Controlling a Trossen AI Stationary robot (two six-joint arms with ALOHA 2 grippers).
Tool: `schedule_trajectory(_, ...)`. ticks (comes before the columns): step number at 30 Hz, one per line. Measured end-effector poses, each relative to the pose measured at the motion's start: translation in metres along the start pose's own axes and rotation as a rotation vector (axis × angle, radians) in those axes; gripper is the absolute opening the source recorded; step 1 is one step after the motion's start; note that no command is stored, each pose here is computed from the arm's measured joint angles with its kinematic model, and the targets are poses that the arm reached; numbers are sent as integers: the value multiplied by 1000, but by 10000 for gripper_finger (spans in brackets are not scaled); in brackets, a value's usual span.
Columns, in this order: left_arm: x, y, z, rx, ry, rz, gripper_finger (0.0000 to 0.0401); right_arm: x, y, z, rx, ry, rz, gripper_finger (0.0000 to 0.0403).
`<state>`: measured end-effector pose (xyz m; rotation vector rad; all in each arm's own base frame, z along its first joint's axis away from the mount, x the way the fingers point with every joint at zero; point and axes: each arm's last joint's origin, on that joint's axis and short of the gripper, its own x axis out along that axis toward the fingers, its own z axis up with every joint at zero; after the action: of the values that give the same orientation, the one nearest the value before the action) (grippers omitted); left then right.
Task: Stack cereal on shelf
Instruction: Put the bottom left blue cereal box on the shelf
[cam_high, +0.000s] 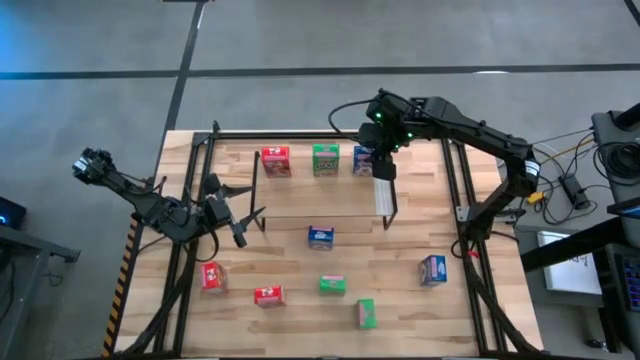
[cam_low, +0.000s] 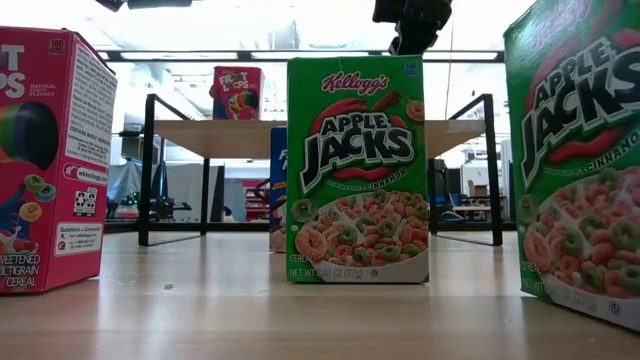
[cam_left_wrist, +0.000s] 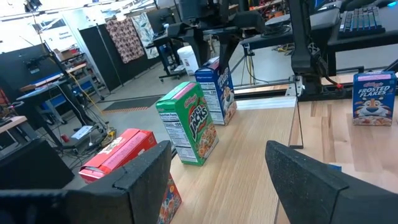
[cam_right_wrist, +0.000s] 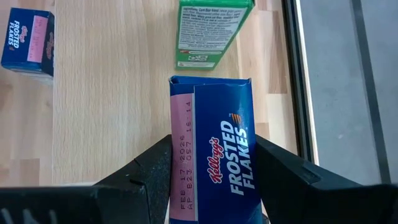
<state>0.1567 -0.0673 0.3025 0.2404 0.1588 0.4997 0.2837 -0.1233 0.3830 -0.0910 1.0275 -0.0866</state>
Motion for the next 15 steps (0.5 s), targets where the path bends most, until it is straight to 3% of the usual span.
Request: schedule_trajectory(15,0,0,0,0,0,0,245,1,0,0,20,3,1,232)
